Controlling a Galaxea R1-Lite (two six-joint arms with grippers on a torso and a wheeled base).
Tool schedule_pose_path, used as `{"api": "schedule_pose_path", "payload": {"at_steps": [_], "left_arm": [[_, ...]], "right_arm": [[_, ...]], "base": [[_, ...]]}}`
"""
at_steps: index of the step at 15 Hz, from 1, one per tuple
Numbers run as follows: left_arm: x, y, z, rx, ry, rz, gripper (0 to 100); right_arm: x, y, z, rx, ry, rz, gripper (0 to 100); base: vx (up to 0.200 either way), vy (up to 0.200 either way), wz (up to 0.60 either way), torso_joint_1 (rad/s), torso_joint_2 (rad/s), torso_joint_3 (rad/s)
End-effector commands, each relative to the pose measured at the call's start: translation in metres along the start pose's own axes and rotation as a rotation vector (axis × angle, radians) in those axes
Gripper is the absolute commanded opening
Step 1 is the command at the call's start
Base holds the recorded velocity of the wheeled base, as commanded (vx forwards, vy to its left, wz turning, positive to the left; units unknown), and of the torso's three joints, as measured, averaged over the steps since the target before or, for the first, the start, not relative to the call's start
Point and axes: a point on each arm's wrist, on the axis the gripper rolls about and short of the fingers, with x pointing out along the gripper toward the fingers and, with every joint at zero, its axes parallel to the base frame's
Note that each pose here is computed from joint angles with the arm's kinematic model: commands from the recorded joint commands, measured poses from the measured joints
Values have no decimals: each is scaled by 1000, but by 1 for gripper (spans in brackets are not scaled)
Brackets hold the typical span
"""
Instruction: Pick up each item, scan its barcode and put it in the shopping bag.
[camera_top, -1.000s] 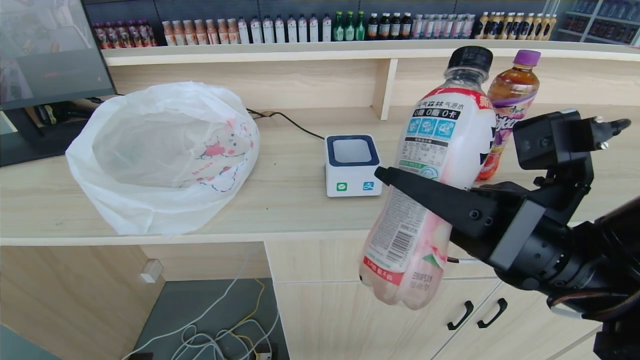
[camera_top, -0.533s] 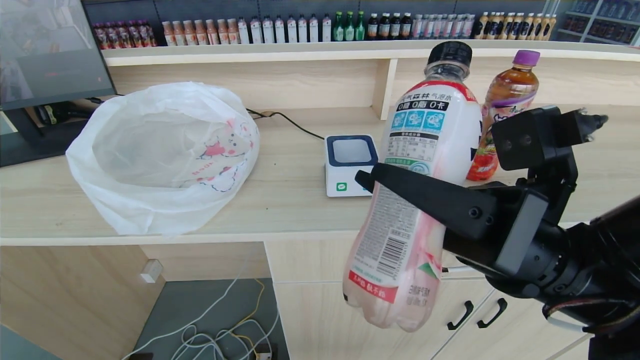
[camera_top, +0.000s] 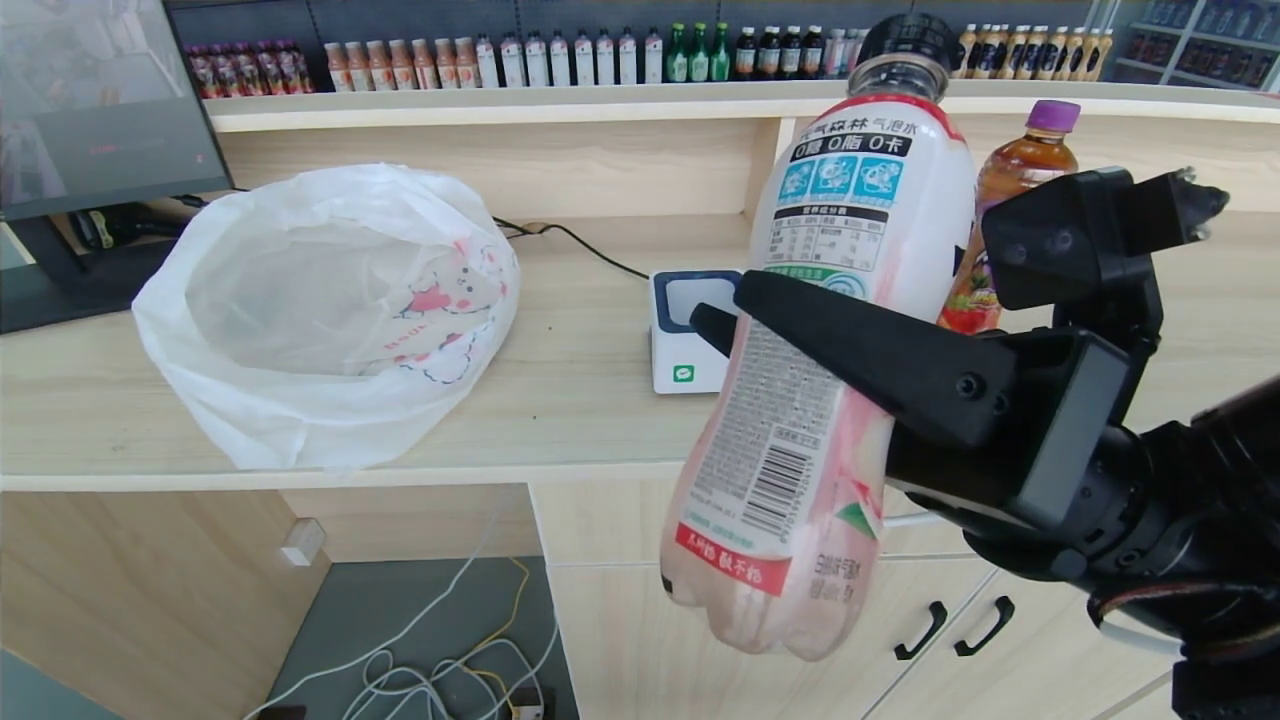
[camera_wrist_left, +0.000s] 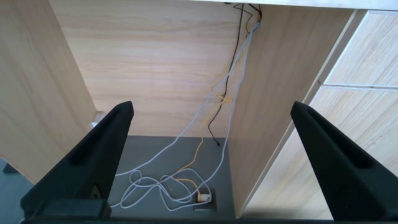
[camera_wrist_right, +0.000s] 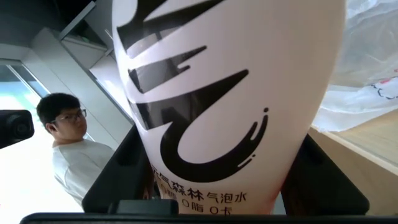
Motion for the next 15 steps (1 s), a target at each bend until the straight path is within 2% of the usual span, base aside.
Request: {"api": "schedule_pose_path", "payload": {"at_steps": [1, 11, 15], "left_arm": [[0, 0, 0, 0, -1, 0, 100], [0, 0, 0, 0, 0, 2, 100], [0, 0, 0, 0, -1, 0, 100]], "right_arm": [[1, 0, 0, -1, 0, 2, 0], [1, 2, 1, -8, -6, 7, 0], [2, 8, 8, -114, -29, 26, 0]], "base": [[0, 0, 0, 0, 0, 0], [0, 0, 0, 0, 0, 0], [0, 0, 0, 0, 0, 0]]}}
